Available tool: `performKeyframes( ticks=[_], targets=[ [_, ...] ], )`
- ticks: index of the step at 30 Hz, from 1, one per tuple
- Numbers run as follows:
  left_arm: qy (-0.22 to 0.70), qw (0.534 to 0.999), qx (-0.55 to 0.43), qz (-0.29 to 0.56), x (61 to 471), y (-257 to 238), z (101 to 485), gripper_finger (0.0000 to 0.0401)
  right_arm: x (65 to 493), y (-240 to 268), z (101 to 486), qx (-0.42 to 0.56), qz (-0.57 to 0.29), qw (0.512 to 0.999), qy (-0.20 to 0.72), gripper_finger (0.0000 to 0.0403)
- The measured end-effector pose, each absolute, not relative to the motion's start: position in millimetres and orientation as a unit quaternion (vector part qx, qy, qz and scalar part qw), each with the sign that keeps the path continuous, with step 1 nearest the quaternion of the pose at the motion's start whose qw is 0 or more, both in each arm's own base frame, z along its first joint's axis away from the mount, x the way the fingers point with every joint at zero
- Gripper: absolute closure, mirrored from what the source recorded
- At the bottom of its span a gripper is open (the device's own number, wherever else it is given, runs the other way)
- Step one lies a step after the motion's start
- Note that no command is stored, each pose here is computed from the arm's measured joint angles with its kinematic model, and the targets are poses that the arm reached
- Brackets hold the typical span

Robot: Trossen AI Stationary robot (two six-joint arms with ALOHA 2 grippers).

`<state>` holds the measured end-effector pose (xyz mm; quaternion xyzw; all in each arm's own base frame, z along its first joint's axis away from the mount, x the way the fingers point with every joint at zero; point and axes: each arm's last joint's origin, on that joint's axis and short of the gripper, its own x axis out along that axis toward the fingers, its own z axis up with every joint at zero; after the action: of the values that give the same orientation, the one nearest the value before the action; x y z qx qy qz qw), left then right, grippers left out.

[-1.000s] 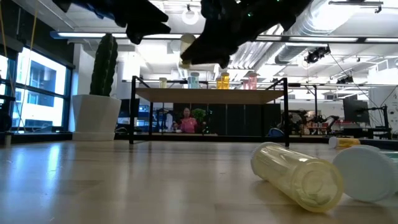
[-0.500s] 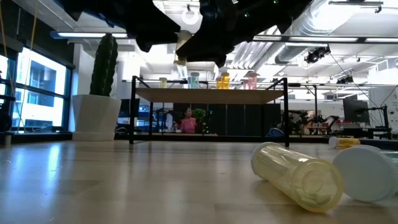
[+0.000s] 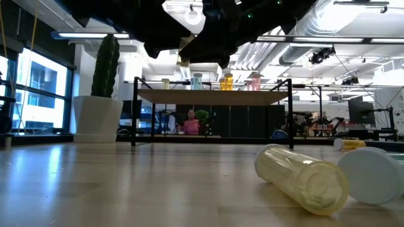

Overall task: Pick and place medicine bottles onto shelf by color
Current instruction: Put the top yellow pill bottle on the shelf aligned with the other yellow pill bottle

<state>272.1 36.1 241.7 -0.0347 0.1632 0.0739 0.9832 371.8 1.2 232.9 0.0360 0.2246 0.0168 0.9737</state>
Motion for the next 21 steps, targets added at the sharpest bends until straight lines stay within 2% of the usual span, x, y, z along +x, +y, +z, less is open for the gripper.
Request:
performKeyframes(
  ticks=[11,21],
  targets=[
    [0.166,0.983,-0.035,0.074,272.0,36.1,240.7,0.0226,371.8,1.2,233.0,0.036,0.017,0.974,0.225,0.0332],
    [0.166,0.983,-0.034,0.074,272.0,36.1,240.7,0.0273,371.7,1.2,232.9,0.036,0.016,0.974,0.225,0.0332]
  ],
)
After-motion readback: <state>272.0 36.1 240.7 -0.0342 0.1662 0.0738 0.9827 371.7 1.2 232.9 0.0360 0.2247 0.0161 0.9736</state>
